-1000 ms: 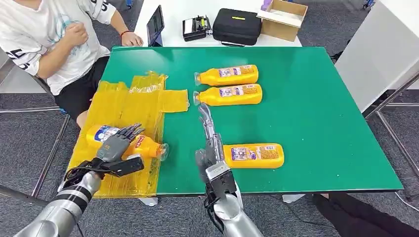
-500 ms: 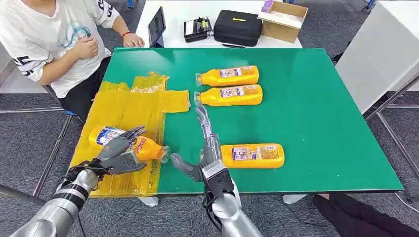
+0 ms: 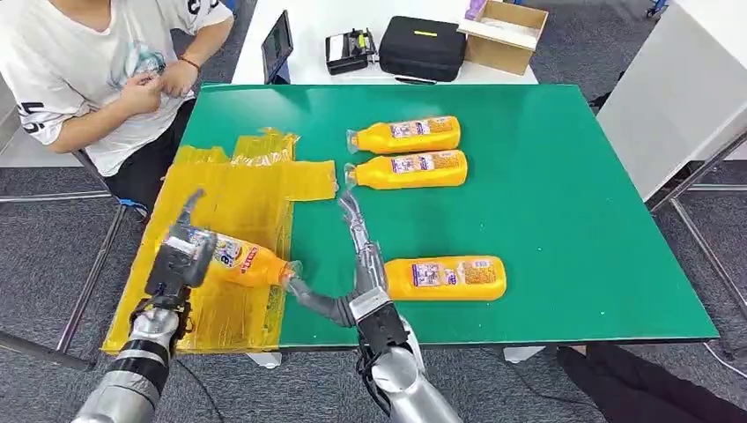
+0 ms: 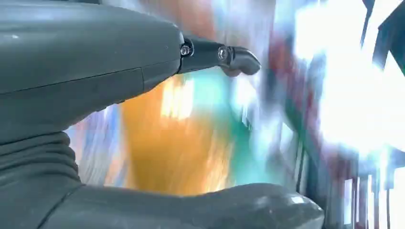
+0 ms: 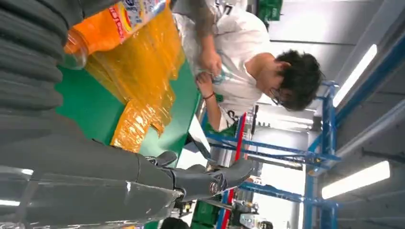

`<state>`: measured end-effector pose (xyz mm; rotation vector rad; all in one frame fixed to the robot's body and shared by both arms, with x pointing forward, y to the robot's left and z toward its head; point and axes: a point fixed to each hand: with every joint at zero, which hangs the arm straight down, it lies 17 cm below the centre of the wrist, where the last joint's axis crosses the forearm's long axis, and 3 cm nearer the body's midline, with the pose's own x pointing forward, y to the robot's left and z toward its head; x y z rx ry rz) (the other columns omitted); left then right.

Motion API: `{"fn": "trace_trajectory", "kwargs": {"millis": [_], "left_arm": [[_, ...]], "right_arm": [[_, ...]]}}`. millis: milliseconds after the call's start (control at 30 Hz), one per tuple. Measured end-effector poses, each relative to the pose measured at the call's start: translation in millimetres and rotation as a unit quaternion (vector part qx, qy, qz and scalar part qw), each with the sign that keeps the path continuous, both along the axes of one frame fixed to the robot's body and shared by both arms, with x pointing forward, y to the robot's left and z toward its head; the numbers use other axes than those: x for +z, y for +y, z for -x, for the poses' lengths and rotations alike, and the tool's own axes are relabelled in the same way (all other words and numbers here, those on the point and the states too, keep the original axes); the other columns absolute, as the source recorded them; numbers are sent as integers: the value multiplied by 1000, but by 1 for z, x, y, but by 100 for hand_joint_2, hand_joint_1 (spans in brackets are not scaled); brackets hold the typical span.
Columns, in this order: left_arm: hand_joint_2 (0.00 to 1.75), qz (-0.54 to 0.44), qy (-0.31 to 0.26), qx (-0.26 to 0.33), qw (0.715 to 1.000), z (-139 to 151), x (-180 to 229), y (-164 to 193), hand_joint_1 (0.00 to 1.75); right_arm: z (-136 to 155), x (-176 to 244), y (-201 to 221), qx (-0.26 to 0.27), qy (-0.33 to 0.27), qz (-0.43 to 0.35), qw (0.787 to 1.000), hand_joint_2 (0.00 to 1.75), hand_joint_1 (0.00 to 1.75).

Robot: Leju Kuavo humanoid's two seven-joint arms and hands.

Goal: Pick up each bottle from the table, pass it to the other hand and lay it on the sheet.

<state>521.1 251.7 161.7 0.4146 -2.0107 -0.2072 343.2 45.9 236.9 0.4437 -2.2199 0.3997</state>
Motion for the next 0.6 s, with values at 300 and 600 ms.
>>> {"fn": "trace_trajectory", "kwargs": {"millis": [300,600], "left_arm": [[0,40,-137,125,982,24,93,40,0],[175,83,-166,152,971,36,113,57,0]], "right_arm": [[2,-10,10,9,7,18,1000,175,0],[1,-16,11,9,11,31,999,175,0]]}}
